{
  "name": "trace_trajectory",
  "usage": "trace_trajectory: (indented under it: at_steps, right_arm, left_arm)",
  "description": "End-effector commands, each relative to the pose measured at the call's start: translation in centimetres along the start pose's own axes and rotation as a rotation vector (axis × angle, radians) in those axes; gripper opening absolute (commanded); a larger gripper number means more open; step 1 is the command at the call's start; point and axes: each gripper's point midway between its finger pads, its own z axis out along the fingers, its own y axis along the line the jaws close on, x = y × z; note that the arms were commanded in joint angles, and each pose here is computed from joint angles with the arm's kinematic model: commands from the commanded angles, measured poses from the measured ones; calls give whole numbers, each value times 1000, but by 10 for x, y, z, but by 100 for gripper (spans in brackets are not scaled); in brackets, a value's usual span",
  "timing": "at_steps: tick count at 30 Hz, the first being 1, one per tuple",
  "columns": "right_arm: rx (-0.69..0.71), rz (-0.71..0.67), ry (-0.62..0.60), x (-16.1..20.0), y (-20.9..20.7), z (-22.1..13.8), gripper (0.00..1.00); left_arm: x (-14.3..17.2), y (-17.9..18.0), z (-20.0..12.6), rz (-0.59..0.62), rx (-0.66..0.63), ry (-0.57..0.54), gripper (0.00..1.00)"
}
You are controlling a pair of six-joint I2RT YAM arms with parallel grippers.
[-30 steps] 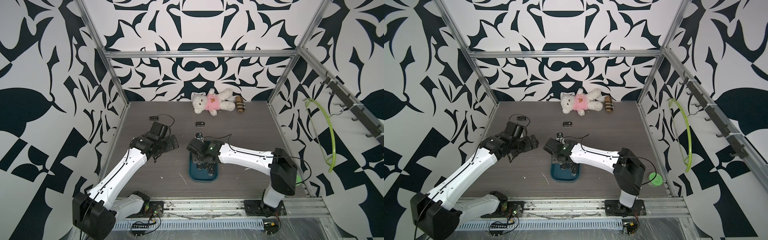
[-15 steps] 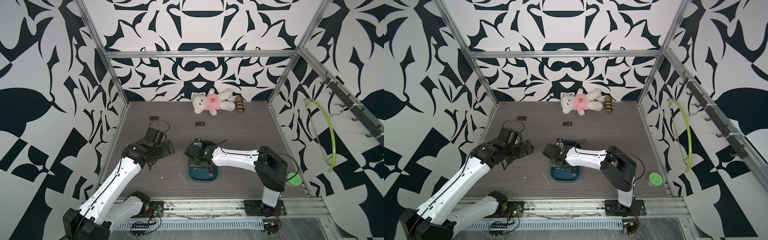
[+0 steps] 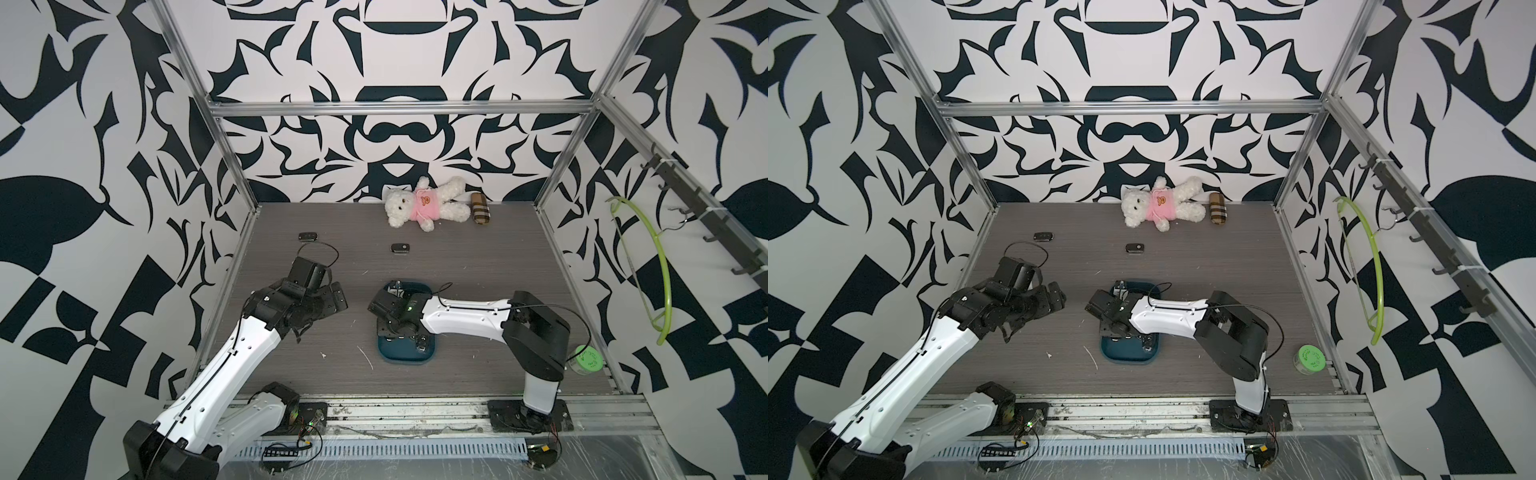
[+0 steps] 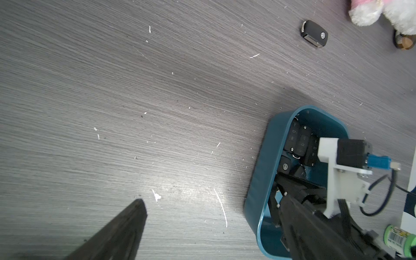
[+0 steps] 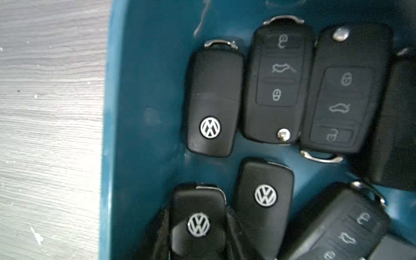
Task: Place the car key into the storage box
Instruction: Place the car key in the storage box.
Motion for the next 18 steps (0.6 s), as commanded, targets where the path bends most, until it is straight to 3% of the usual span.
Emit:
trace_trajectory:
  at_steps: [1, 7, 18]
  right_arm:
    - [-32, 0, -24, -8, 8, -14, 41]
    - [-15, -17, -76, -20, 5, -30, 52]
    - [17, -90, -172, -51, -4, -82, 53]
  left_arm:
    - [4, 6, 2, -7, -20, 14, 99]
    - [0, 3, 6, -3, -21, 11, 99]
    - [-20, -17, 16, 22, -9, 1, 99]
